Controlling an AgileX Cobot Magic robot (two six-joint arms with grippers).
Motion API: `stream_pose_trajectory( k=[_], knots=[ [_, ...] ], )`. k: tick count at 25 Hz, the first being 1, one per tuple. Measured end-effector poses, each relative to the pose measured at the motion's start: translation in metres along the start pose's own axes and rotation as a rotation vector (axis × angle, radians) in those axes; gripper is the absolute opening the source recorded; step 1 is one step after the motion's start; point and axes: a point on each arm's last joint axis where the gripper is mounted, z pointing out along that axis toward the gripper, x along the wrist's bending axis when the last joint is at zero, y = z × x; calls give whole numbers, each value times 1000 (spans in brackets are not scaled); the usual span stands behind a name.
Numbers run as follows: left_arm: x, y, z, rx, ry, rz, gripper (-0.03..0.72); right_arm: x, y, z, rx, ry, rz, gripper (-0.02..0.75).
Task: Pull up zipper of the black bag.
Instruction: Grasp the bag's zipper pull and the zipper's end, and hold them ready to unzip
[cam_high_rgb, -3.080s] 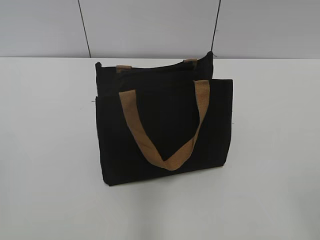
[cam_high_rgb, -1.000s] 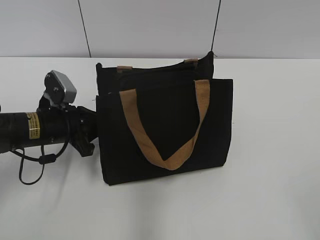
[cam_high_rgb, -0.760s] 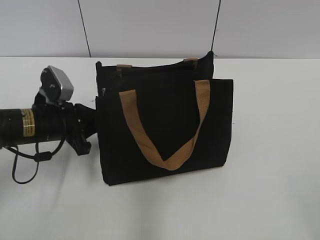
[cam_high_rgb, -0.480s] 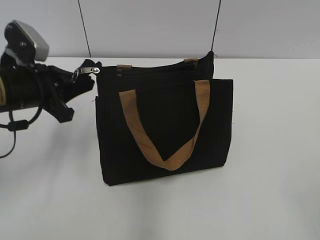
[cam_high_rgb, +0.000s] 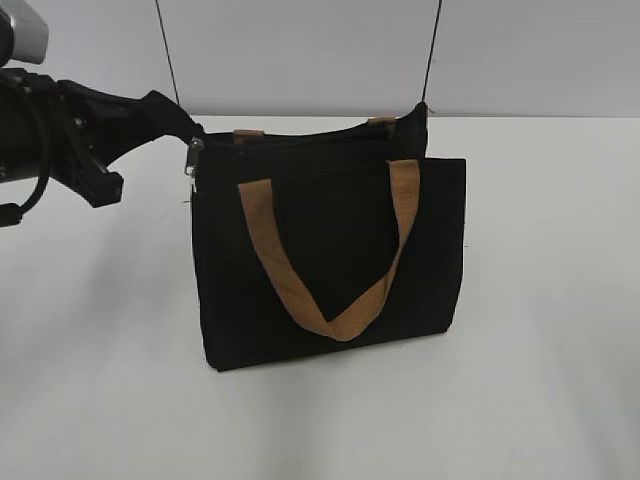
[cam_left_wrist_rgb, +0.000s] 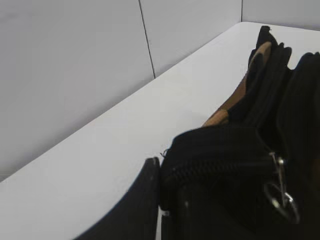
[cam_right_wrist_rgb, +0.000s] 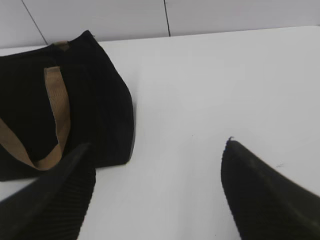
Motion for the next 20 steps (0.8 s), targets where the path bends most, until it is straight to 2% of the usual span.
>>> stream_pose_trajectory(
  k=[5,11,14,16,20],
  knots=[
    [0,2,1,-1,-6,1,20,4,35,53,143,140,-95,593],
    [-1,2,1,2,-9,3,20,16,62,134,326,305,-74,593],
    [-1,2,1,2,-8,5,20,43,71,167,348,389,-118,593],
    [-1,2,1,2,-8,5,20,71,74,188,357,449,-142,586],
    [0,3,1,-2,-2,0,20,129,72,224,401,555,-161,481]
  ],
)
